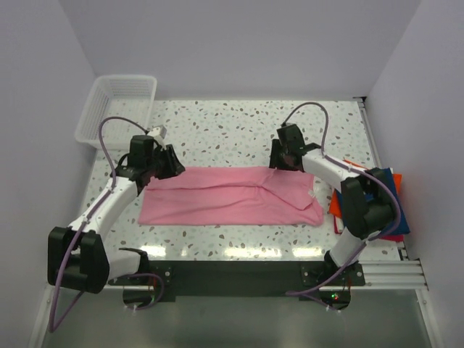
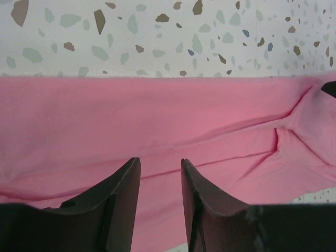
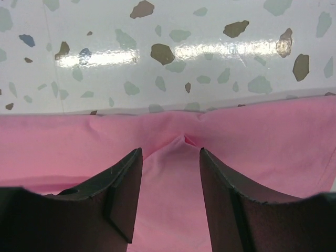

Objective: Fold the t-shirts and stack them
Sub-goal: Fold the tshirt

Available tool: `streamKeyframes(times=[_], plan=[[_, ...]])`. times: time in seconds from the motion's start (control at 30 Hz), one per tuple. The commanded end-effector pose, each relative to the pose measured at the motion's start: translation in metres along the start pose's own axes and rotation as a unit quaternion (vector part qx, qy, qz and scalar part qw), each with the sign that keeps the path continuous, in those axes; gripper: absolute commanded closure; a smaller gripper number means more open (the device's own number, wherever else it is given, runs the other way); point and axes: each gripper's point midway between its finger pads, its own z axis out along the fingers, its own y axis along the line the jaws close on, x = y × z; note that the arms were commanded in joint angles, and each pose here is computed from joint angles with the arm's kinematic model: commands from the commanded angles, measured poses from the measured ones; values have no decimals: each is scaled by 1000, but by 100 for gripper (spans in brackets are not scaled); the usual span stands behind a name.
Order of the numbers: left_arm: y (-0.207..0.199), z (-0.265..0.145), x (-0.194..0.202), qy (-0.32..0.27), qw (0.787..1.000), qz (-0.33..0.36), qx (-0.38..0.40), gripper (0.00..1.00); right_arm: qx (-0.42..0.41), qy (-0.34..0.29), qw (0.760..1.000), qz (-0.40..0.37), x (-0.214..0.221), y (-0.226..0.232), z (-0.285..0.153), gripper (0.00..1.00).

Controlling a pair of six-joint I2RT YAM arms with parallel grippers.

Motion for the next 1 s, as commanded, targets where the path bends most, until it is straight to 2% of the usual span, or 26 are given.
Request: streamKeyframes(times=[0.0, 0.2, 0.33, 0.43, 0.97], plan=[[-8, -8, -1, -12, 999, 38, 26, 58, 38, -24, 999, -9, -13, -4, 10, 49], [-9, -6, 6, -2, 999, 38, 36, 59, 49, -18, 999, -6, -4, 0, 19, 63], [-8, -7, 7, -2, 999, 39, 34, 59, 40, -23, 999, 4, -1, 3, 8, 84], [-8, -7, 7, -3, 999, 39, 34, 59, 24, -23, 999, 11, 4, 7, -3, 92], [0, 0, 16, 18, 999, 33, 19, 59, -56, -16, 996, 62, 49, 28, -49, 95]])
